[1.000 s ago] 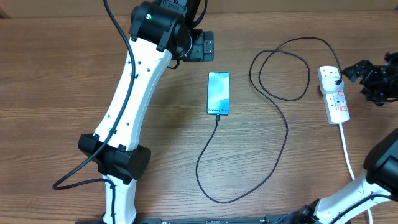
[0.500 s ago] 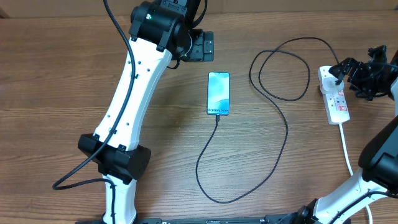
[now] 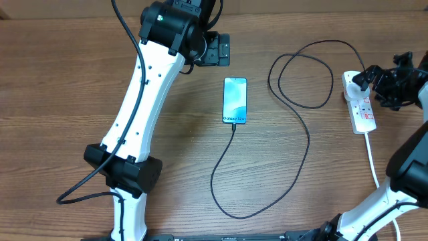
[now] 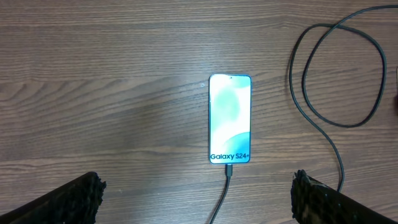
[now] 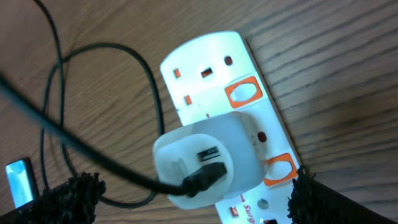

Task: Plug charger to phone and switch on socket
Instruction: 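Lower the right gripper onto the orange switch next to the plug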

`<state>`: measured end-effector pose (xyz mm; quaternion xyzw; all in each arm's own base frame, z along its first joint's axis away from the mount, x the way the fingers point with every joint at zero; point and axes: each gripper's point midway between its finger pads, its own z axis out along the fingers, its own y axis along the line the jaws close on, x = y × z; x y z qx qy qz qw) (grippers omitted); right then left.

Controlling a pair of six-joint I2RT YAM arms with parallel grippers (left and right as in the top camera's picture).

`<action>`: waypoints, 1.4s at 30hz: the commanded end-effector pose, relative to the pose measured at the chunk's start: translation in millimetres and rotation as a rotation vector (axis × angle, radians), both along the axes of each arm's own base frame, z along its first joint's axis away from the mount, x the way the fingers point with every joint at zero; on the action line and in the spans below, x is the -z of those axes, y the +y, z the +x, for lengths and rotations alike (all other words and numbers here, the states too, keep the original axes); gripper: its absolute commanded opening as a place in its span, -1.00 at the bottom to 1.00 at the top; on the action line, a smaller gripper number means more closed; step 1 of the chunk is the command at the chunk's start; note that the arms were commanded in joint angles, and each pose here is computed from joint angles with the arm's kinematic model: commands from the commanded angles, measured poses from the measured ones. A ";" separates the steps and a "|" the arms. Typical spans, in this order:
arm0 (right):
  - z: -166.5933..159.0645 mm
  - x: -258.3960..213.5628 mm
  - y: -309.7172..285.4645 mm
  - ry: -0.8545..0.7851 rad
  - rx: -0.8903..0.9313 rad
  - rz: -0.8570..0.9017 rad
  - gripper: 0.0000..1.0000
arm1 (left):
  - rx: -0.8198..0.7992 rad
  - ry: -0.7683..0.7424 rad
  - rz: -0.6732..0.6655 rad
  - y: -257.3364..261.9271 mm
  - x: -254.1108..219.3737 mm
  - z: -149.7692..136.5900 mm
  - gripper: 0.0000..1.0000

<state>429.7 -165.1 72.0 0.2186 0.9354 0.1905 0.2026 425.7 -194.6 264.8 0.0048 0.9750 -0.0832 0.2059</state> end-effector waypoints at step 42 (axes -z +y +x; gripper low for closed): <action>5.6 21.6 11.9 -0.011 -0.062 0.006 1.00 | -0.003 -0.015 0.014 5.0 -3.9 1.6 1.00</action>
